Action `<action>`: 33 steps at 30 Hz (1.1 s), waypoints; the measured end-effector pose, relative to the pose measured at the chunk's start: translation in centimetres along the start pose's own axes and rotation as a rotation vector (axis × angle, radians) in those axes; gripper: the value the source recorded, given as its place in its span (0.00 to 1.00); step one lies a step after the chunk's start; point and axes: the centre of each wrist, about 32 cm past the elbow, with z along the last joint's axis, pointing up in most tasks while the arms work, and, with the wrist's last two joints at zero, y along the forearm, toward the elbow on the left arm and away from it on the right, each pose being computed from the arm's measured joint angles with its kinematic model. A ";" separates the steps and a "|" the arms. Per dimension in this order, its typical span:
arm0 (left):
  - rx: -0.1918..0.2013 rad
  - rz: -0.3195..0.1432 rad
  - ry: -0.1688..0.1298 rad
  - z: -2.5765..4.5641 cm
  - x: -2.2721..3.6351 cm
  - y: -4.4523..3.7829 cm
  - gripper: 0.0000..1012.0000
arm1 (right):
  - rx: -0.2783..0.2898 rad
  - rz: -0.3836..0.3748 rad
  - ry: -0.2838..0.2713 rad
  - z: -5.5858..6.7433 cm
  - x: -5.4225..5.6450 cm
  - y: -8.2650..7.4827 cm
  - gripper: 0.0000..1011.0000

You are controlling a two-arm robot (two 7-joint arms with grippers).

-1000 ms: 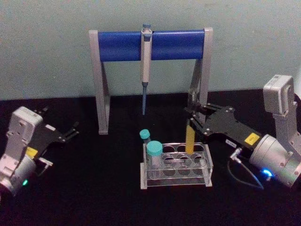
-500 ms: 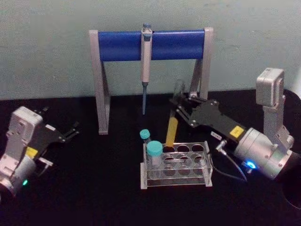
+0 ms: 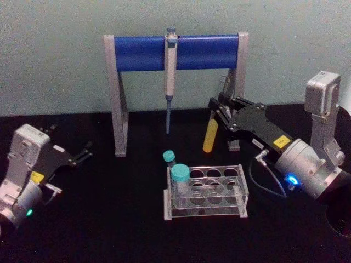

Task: Pick up the test tube from the test tube rack, shake it, then place it back into the test tube rack.

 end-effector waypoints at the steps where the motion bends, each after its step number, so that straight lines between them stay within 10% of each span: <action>1: 0.000 0.000 0.000 0.00 0.00 0.00 0.99 | 0.000 0.000 0.000 0.0 0.0 0.0 0.23; 33: 0.000 0.000 0.000 0.00 0.00 0.00 0.99 | -0.095 -0.010 -0.064 1.2 -0.1 -3.4 0.23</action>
